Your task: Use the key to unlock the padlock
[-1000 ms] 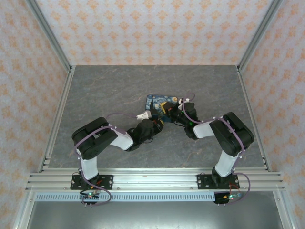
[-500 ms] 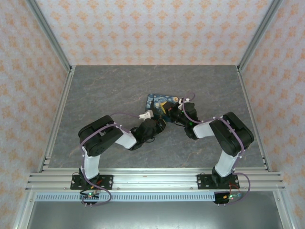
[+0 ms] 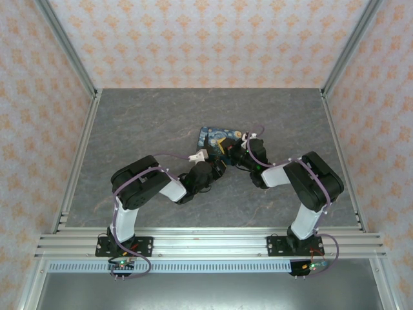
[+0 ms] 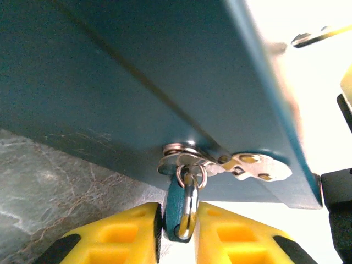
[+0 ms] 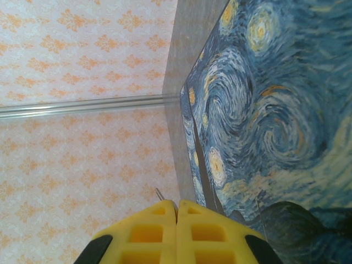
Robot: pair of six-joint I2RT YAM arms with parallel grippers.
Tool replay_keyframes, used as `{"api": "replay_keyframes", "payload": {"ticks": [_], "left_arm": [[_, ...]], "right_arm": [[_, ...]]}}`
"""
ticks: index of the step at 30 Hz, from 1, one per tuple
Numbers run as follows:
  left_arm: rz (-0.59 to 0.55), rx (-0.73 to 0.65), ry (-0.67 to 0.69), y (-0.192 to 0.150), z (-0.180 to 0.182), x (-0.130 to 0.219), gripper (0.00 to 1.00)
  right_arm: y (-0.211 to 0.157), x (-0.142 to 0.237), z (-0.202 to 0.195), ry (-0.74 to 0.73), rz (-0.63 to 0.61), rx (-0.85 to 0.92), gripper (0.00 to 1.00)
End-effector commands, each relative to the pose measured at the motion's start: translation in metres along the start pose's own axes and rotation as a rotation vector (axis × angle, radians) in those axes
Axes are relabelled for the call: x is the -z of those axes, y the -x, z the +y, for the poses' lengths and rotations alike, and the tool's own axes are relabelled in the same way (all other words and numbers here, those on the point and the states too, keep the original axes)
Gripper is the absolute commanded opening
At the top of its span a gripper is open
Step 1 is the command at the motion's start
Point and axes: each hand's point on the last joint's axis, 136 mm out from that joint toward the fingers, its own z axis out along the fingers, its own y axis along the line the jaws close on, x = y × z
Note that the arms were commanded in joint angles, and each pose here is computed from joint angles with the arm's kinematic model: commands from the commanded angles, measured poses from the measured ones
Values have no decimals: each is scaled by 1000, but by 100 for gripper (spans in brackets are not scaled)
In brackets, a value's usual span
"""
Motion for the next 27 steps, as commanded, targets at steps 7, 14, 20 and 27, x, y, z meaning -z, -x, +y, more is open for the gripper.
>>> {"api": "replay_keyframes", "payload": {"ticks": [7, 14, 20, 27], "left_arm": [[-85, 10, 40, 13, 12, -2, 23], [-95, 17, 50, 13, 15, -5, 18], [-107, 26, 56, 15, 17, -7, 7], [-79, 50, 47, 16, 14, -3, 0]], "right_arm": [[-6, 2, -37, -105, 11, -42, 0], [-6, 2, -37, -106, 11, -42, 0], [-6, 1, -40, -113, 12, -43, 0], [-7, 4, -23, -94, 23, -21, 0]]}}
